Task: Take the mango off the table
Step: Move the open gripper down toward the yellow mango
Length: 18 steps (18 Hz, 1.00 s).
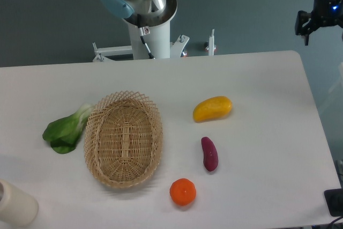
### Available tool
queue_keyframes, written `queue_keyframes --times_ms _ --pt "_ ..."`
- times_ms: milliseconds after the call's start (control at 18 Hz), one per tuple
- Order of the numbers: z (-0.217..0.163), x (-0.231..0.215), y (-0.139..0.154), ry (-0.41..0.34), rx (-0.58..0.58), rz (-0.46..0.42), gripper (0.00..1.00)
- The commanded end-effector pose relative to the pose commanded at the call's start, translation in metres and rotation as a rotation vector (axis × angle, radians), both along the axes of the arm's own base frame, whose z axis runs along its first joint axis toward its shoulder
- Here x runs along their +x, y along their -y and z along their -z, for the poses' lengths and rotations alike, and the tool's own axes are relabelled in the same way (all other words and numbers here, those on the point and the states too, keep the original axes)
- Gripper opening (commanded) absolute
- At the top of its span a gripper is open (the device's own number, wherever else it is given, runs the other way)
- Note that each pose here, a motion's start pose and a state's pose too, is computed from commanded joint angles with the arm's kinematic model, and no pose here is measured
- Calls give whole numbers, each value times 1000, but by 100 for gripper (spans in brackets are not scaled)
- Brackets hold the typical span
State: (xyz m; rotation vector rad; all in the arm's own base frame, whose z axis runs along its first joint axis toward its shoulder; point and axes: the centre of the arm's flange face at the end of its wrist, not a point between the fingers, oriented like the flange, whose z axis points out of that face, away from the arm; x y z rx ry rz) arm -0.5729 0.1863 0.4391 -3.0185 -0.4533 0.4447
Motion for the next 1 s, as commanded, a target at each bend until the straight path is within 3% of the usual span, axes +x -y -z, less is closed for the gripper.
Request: queue_keyframes --times_ms 500,722,1000 --pt "12 -3 -13 0 34 -1 100" --pt "36 5 -23 50 67 -33 100" --pt "60 31 -42 86 29 20 100"
